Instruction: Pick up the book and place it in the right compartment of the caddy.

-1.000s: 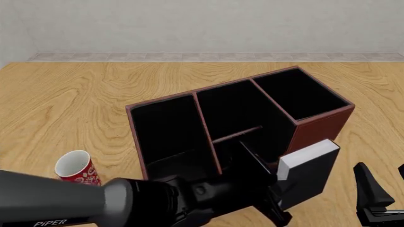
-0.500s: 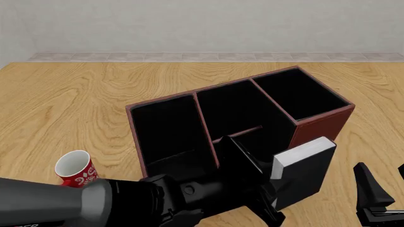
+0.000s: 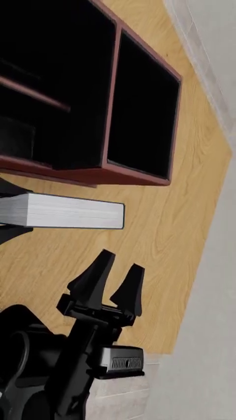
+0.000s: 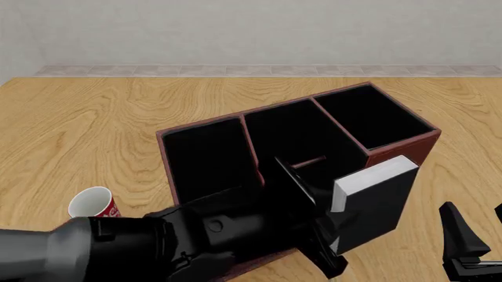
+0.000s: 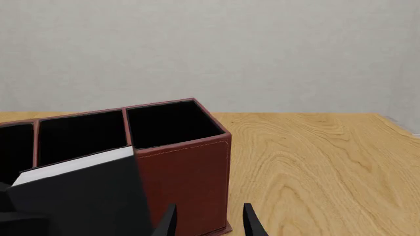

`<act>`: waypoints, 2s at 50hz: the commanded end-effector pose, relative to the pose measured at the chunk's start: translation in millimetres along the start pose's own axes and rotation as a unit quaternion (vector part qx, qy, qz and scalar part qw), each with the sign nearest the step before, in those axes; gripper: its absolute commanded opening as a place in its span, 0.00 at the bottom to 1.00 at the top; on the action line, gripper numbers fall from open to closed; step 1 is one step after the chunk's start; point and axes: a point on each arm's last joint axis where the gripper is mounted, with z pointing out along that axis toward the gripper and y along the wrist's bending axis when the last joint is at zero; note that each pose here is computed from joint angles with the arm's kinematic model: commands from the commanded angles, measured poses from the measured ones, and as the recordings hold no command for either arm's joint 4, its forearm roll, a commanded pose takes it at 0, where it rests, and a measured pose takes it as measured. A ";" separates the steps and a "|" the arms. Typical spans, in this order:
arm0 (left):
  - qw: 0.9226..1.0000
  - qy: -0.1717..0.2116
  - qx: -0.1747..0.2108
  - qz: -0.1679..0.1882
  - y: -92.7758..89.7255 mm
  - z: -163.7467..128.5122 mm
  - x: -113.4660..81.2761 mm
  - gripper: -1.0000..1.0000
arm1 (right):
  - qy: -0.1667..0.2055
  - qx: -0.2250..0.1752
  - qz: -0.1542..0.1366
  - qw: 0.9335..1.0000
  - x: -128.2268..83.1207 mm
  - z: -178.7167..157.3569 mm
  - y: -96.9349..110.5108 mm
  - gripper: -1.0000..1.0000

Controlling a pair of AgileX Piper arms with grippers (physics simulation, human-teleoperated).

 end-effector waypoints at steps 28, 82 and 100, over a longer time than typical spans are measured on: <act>0.999 -0.019 -0.001 0.032 -4.1 -19.4 -53.8 0.00 | 0.000 0.000 0.000 1.000 0.0 0.0 0.0 1.00; 0.995 -0.048 -0.032 0.080 9.6 -33.7 -133.1 0.00 | 0.000 0.000 0.000 1.000 0.0 0.0 0.0 1.00; 0.994 -0.058 -0.059 0.077 29.3 -21.4 -147.8 0.00 | 0.000 0.000 0.000 1.000 0.0 0.0 0.0 1.00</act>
